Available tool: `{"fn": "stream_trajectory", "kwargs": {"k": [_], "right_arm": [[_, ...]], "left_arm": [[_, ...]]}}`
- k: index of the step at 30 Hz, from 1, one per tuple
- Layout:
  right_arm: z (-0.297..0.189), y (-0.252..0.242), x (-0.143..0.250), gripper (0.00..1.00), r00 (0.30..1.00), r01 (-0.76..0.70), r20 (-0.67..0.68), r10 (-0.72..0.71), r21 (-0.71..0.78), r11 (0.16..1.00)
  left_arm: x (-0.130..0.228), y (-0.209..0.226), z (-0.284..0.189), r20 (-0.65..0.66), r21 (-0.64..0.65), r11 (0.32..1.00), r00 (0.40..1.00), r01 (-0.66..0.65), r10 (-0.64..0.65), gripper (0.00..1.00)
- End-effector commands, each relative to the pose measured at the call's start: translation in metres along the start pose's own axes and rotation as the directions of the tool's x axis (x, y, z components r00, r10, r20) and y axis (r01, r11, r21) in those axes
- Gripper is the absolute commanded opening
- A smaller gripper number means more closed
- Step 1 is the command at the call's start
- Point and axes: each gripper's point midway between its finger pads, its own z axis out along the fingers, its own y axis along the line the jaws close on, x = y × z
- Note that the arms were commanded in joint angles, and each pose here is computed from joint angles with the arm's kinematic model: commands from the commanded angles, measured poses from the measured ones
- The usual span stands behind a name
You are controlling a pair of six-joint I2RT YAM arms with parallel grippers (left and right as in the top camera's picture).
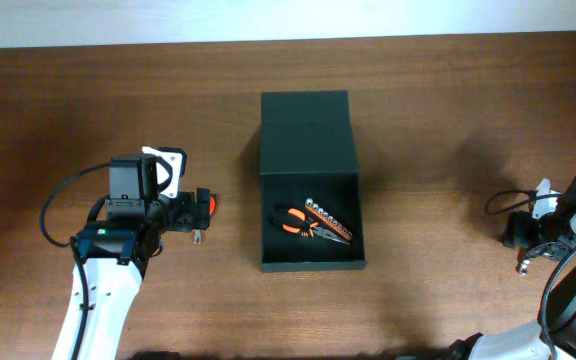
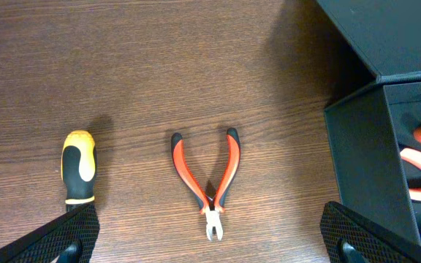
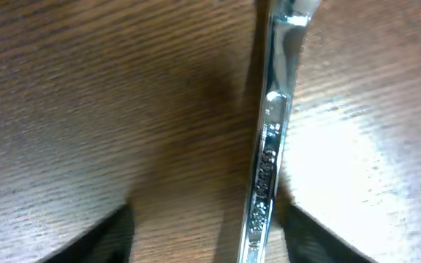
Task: Pack container
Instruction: 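Lower the right gripper onto the chrome wrench and grasp it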
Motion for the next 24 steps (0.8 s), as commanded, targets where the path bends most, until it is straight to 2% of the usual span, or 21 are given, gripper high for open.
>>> {"fn": "stream_trajectory", "kwargs": {"k": [1,4,5,11,13,17,20,24], "right_arm": [[0.0179,0.0077,0.0154,0.54,0.998,-0.002,-0.067,0.000,-0.034,0.999],[0.0179,0.0077,0.0153,0.49,0.998,-0.002,-0.067,0.000,-0.034,0.999],[0.0179,0.0078,0.0153,0.44,0.998,-0.002,-0.067,0.000,-0.035,0.999],[0.0179,0.0082,0.0151,0.38,0.998,-0.002,-0.066,0.000,-0.037,0.999],[0.0179,0.0082,0.0151,0.31,0.998,-0.002,-0.066,0.000,-0.037,0.999],[0.0179,0.0083,0.0150,0.29,0.998,-0.002,-0.065,0.000,-0.038,0.999],[0.0179,0.0083,0.0150,0.20,0.998,-0.002,-0.065,0.000,-0.038,0.999],[0.0179,0.0082,0.0150,0.15,0.998,-0.002,-0.065,0.000,-0.037,0.999]], "left_arm": [[-0.0056,-0.0002,-0.0028,0.014,0.007,1.000,1.000,-0.012,0.012,0.99],[-0.0056,-0.0001,-0.0028,0.014,0.007,1.000,1.000,-0.012,0.012,0.99],[-0.0056,-0.0001,-0.0028,0.014,0.007,1.000,1.000,-0.012,0.012,0.99],[-0.0056,-0.0001,-0.0028,0.014,0.007,1.000,1.000,-0.012,0.012,0.99],[-0.0056,-0.0002,-0.0028,0.014,0.008,1.000,1.000,-0.012,0.012,0.99],[-0.0056,-0.0002,-0.0028,0.014,0.008,1.000,1.000,-0.012,0.012,0.99],[-0.0056,-0.0003,-0.0028,0.014,0.008,1.000,1.000,-0.012,0.012,0.99],[-0.0057,-0.0002,-0.0028,0.014,0.008,1.000,1.000,-0.012,0.012,0.99]]}}
